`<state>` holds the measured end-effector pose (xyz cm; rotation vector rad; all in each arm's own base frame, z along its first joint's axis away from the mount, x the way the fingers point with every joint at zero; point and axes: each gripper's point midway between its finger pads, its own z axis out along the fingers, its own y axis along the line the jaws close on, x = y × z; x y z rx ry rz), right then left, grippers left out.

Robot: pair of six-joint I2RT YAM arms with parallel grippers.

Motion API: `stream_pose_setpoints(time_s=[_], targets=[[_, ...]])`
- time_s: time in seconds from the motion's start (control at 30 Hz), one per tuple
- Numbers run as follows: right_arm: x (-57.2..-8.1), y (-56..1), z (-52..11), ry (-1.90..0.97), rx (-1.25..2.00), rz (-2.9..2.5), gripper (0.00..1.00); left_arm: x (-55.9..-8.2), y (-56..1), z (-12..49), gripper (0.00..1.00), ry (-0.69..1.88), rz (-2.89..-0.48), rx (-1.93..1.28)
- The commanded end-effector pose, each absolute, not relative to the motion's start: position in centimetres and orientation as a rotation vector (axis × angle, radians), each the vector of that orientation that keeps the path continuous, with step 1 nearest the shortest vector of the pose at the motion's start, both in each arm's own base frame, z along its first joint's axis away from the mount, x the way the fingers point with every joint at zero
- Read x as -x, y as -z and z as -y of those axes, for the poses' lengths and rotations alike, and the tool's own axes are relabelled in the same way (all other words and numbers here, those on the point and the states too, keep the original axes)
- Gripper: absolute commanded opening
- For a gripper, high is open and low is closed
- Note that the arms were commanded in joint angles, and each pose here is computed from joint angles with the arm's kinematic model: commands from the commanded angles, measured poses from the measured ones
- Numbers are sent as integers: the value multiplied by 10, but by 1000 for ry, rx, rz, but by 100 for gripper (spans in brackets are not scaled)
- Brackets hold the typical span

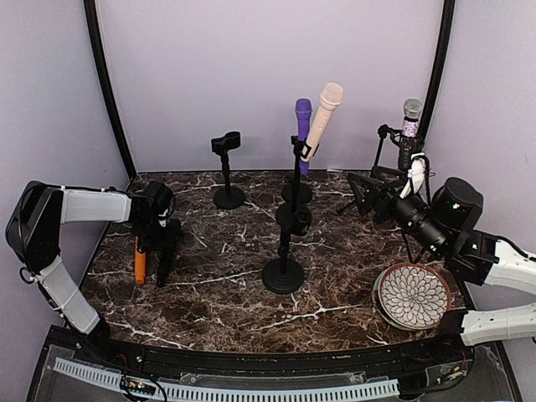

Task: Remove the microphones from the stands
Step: Place the microphone at the center of the board.

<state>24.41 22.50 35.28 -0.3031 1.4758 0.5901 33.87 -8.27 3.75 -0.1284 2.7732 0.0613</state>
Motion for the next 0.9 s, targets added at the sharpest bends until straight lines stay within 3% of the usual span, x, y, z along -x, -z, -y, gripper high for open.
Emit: stream_pose_setpoints(time_s=[0.0,0.37,0.63,0.87], targets=[[-244,-359,-214,-588,256,-1448,83,-346,-60,74,59,-104,-2710,123],[-241,-362,-200,-574,208,-1442,86,-352,-102,74,60,-61,-2591,138],[-251,-356,-200,-557,153,-1484,90,-355,-165,83,70,81,-2406,106],[-254,-349,-197,-573,103,-1483,92,-333,-248,148,77,466,-2096,-296]])
